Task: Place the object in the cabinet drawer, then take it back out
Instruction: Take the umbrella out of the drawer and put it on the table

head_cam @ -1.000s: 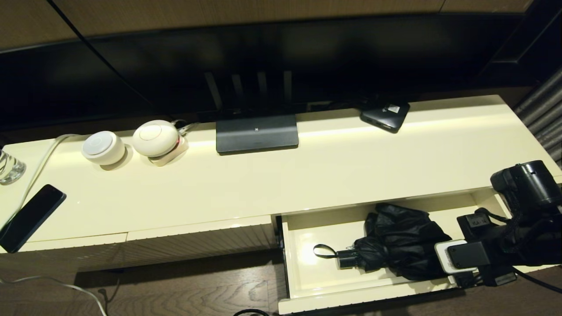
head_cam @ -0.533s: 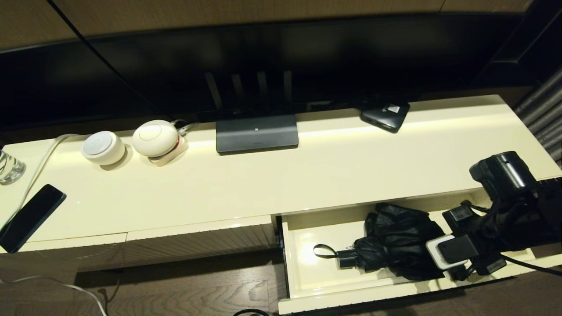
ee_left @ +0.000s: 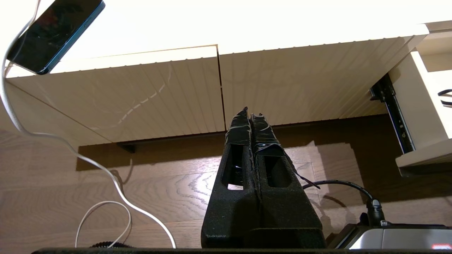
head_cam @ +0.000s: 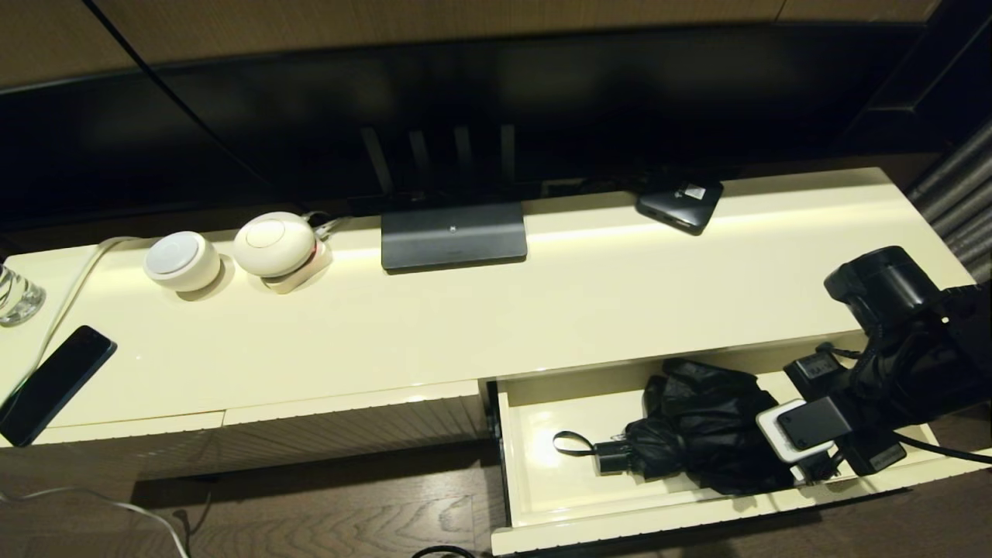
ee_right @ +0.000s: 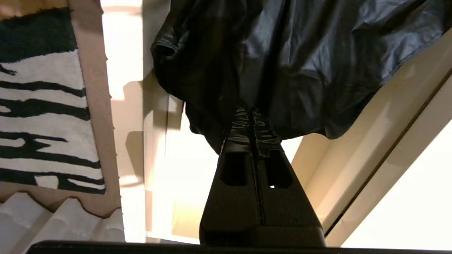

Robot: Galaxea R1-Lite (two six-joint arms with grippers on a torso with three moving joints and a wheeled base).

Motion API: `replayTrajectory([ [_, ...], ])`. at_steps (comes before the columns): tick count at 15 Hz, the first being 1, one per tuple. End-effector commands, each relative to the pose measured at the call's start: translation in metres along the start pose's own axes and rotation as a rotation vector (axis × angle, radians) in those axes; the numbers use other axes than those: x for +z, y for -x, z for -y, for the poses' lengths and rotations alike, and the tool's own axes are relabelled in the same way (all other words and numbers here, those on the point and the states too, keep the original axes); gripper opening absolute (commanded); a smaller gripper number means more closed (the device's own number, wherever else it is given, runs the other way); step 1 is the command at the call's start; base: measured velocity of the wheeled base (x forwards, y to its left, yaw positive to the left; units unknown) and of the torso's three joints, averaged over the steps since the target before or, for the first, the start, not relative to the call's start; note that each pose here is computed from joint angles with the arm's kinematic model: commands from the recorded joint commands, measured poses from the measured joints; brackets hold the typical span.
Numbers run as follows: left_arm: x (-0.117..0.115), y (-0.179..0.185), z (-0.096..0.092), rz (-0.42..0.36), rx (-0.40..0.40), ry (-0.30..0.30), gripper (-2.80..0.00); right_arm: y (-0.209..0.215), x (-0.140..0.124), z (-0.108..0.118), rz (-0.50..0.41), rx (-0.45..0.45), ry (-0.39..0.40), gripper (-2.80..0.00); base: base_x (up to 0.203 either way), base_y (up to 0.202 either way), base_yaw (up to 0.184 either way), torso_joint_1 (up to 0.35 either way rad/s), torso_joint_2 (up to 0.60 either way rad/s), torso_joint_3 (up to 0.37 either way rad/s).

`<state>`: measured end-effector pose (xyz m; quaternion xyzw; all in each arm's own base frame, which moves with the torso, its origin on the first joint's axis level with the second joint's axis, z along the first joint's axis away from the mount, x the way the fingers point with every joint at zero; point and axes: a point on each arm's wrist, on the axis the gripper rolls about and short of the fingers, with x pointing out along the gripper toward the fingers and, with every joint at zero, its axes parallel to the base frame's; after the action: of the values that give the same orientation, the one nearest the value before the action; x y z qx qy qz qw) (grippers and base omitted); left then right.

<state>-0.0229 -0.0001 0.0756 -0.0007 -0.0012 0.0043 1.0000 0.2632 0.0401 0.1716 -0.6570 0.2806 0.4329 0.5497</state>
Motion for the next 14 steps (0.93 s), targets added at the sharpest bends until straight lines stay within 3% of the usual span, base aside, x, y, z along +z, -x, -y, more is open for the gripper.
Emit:
replayTrajectory([
  [1, -0.001, 0.000, 0.000, -0.005, 0.001, 0.000, -2.80, -0.006, -0.001, 0.001, 0.003, 0.017, 0.007, 0.00, 0.000, 0.000, 0.000, 0.000, 0.00, 0.000],
  [14, -0.001, 0.000, 0.000, -0.005, 0.001, 0.000, -2.80, -0.023, -0.014, 0.012, -0.019, -0.002, -0.037, 0.00, 0.000, 0.000, 0.000, 0.000, 0.00, 0.000],
])
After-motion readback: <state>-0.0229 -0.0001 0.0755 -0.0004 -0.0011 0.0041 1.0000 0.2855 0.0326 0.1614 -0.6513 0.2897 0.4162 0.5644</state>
